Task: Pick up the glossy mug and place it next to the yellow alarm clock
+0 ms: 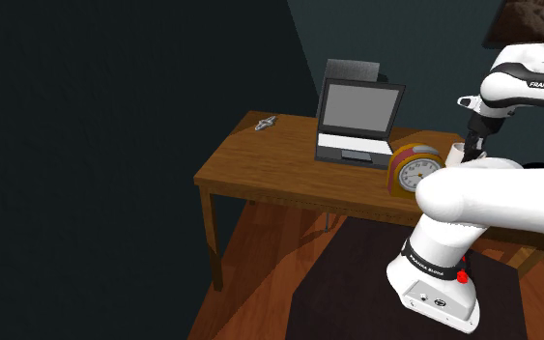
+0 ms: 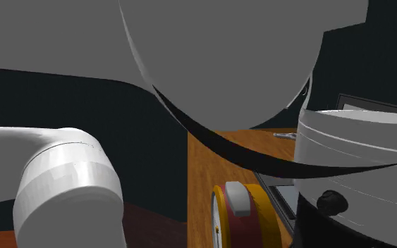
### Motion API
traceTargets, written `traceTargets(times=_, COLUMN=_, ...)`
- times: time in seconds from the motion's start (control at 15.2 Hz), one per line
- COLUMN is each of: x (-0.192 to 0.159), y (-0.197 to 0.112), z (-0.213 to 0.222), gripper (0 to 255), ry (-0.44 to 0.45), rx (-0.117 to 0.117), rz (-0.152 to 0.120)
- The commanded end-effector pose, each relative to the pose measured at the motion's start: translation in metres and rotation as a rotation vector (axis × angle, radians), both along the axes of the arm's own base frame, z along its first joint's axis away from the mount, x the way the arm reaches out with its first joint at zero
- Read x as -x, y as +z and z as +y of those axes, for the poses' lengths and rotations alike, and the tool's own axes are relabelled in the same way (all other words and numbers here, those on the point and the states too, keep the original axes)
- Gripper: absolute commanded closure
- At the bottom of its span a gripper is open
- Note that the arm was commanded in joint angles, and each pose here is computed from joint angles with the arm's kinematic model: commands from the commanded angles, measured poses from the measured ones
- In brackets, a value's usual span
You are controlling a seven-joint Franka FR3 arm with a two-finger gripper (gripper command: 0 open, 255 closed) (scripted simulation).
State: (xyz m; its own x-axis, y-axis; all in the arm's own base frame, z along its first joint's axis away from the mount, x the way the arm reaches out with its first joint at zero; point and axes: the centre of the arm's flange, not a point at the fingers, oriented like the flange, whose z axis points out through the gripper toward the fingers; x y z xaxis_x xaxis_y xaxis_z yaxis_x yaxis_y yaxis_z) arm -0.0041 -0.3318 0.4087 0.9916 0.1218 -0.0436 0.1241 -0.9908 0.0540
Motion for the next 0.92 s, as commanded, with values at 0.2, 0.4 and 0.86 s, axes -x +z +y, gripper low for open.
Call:
traceTargets(times=0.2, x=0.000, y=-0.028, z=0.001, gripper=255, ry=0.000, rx=0.001, rz=0.000)
traceTargets(times=0.4, x=0.000, y=-0.044, z=0.001, gripper=255, ry=0.000, rx=0.001, rz=0.000)
traceTargets(times=0.86, x=0.000, y=-0.049, z=0.001, gripper=255, ry=0.000, rx=0.001, rz=0.000)
